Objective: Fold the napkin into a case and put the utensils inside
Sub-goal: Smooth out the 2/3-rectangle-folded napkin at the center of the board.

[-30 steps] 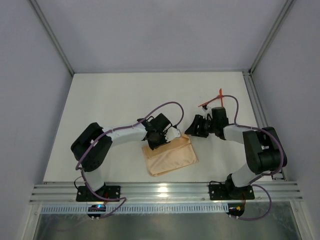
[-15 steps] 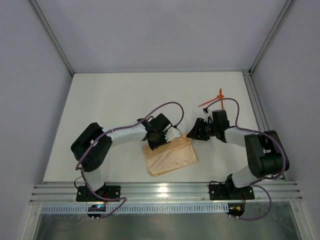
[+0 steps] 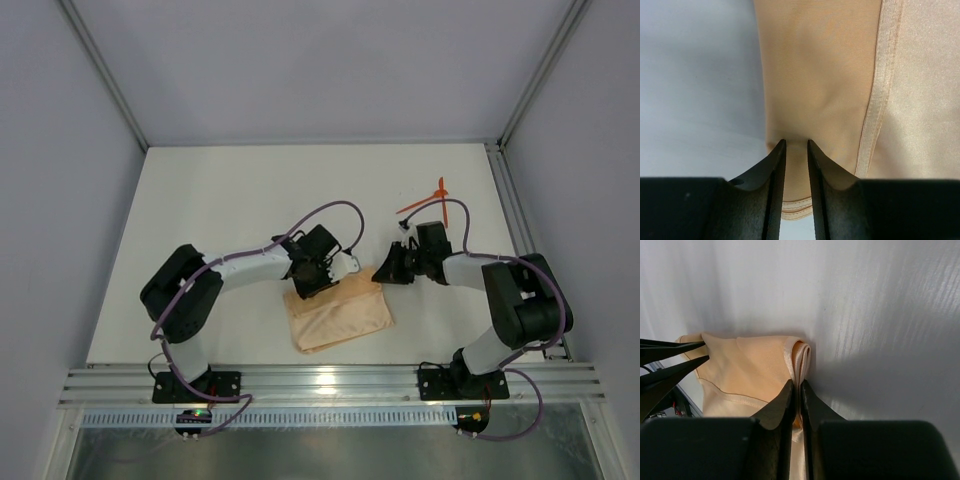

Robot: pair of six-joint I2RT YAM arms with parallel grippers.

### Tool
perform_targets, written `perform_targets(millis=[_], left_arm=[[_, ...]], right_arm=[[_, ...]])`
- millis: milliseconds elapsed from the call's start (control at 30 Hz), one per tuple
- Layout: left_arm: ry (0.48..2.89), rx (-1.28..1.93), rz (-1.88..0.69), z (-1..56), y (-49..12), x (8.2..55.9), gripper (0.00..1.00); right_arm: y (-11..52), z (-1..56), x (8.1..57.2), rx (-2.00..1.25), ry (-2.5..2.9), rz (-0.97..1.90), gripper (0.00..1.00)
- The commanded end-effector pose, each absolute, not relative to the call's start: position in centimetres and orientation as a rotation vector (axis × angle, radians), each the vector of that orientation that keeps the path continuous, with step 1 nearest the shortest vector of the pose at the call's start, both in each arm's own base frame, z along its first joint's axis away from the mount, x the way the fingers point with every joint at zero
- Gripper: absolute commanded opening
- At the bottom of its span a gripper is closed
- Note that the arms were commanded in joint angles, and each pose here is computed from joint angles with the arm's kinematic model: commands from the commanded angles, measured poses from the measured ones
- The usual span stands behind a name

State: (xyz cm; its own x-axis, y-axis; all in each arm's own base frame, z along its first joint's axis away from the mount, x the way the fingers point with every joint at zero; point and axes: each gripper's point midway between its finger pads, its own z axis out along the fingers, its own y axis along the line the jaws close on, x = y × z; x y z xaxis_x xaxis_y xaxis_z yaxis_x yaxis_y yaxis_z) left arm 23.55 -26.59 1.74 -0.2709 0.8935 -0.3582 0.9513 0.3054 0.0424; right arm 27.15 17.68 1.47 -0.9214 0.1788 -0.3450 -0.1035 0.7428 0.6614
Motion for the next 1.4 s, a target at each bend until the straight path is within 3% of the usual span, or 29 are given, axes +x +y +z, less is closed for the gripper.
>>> perform_targets(millis=[0,33,200,233,333,600,1133,1367], left_arm=[[2.337,1.644,-0.313,1.9,-25.5,22.4,0.27],[2.325,1.631,-0.347,2.6,-25.9,22.6,0.28],[2.278,1.585,-0.496,6.3,-26.6,23.2,0.37],[2.257,1.585,-0.518,7.0,-26.7,23.4,0.45],[2.214,1.569,-0.586,8.5,-26.9,24.3,0.56],[2.055,1.433,-0.912,9.7,-31.9,26.4,0.68],[2.121,1.452,-1.197,5.0,-36.2,24.4,0.7],[2.163,1.529,-1.22,3.7,-34.6,22.3,0.48]], right_arm=[[16.9,-1.1,24.8,0.079,2.686,0.912,0.09],[17.0,-1.1,24.7,0.063,2.687,0.912,0.04],[17.8,0.4,25.7,-0.038,2.578,0.907,0.03],[18.1,1.3,26.2,-0.075,2.527,0.904,0.03],[19.3,3.0,27.0,-0.232,2.396,0.858,0.03],[20.9,5.9,27.4,-0.399,2.131,0.871,0.03],[21.9,7.7,25.5,-0.669,1.819,0.859,0.03],[21.9,8.7,26.0,-0.675,1.763,0.842,0.03]])
